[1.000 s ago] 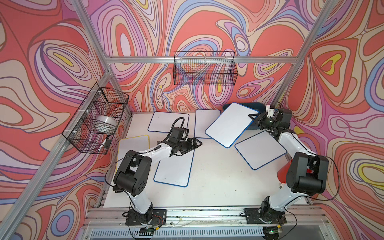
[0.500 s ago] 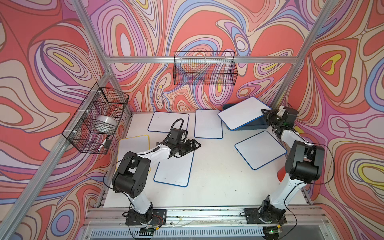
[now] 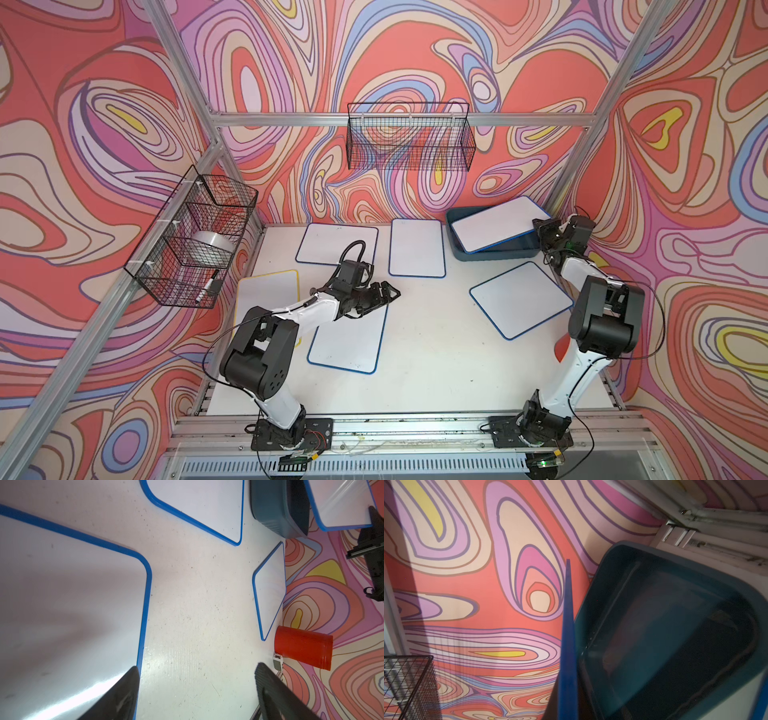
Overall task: Put the whiteboard into the storage box
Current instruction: Place the whiteboard in the storage box.
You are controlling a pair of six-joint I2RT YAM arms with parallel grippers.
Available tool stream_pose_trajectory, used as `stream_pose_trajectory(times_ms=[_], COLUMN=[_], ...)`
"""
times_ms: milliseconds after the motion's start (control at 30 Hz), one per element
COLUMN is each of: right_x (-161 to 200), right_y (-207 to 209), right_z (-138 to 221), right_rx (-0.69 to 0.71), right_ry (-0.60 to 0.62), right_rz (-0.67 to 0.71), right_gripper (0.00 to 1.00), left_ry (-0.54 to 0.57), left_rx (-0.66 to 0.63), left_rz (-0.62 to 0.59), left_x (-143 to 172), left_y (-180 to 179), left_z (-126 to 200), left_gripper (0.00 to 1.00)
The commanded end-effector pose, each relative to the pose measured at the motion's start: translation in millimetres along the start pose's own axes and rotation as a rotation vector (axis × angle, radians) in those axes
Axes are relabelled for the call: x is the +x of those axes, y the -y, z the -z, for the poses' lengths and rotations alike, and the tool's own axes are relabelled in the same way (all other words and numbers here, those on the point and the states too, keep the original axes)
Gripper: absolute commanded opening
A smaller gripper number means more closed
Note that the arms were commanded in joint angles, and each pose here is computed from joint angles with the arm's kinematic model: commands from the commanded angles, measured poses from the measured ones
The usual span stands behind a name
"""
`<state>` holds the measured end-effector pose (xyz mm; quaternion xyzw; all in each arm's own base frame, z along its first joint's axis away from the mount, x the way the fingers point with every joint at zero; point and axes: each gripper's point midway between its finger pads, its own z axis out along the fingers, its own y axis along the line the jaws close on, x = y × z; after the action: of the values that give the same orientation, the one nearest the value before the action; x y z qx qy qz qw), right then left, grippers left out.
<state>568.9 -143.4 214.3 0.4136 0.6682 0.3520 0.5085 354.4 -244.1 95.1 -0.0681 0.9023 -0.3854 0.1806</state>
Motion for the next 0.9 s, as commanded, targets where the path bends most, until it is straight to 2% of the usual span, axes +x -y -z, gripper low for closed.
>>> stream_pose_trajectory(times_ms=[0,133,400,867], right_x=[-26.5,-28.9,-14.1,16.5], right_y=[-27.2,-23.7,-7.3,0.0], right_z=[-2.8,-9.6,-29.6,-40.2], right_rx=[-0.071,-0.077,-0.050,-0.016], right_ry=[0.083,0.090,0.011,-0.113], right_rz=[0.049,0.048,0.071,0.144], right_gripper=[0.00,0.00,0.01,0.29], left_ry=[0.007,-0.003,0.010,0.026], left_rx=[-0.016,-0.009,-0.016,-0.033], left_rz=[-0.001,0.011,-0.002,0.005], left_x=[2.5,5.7,1.3,4.5], left_y=[-5.0,-7.7,-3.0,-6.1], left_z=[3.9,0.6,5.9,8.1], left_gripper=[0.83,0.83,0.83,0.83])
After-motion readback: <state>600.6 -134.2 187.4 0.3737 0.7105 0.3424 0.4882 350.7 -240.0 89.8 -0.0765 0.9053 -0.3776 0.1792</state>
